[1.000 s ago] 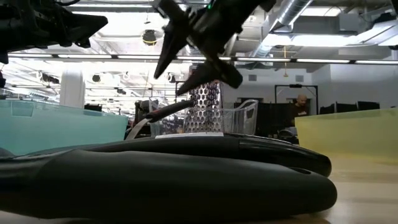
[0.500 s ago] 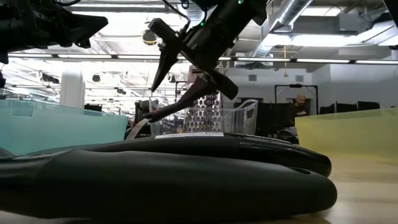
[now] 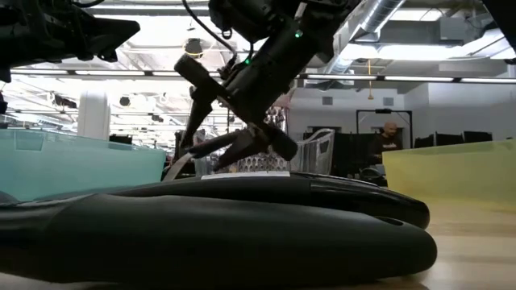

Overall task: Pick & Place Kitchen Items
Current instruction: Put the black spatula into the yellow bin

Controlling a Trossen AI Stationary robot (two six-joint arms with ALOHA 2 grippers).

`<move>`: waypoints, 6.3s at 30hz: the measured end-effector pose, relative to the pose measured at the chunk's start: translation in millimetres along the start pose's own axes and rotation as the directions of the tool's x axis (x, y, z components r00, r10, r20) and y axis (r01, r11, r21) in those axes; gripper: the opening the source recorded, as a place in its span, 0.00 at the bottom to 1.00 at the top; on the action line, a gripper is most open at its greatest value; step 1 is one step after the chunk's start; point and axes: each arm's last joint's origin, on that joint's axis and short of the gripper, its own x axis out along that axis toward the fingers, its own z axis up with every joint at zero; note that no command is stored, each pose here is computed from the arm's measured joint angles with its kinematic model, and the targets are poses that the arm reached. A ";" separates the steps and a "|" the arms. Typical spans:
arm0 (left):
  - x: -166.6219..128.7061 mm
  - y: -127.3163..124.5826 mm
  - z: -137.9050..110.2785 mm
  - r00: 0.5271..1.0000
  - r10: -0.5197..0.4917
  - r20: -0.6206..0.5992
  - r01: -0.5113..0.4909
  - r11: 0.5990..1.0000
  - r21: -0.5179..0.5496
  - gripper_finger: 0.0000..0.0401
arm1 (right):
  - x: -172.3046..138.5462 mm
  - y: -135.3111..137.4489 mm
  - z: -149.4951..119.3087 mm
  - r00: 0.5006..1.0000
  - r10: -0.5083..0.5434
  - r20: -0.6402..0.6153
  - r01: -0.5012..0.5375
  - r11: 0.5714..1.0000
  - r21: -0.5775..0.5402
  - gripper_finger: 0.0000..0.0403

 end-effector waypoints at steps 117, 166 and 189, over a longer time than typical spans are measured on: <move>1.3 -0.2 0.0 1.000 0.000 0.002 0.000 1.000 0.000 0.00 | -0.6 17.8 -15.0 0.983 0.092 0.161 -0.107 0.991 0.086 0.11; 1.3 -0.1 -0.1 1.000 0.000 0.001 0.000 1.000 0.000 0.00 | -463.1 59.7 11.6 0.036 0.998 0.044 -0.624 0.057 -0.779 0.11; 1.3 -0.2 -0.1 1.000 0.000 0.001 0.000 1.000 0.000 0.00 | -453.7 27.8 -27.7 0.402 0.856 -0.325 -0.656 0.022 -0.754 0.11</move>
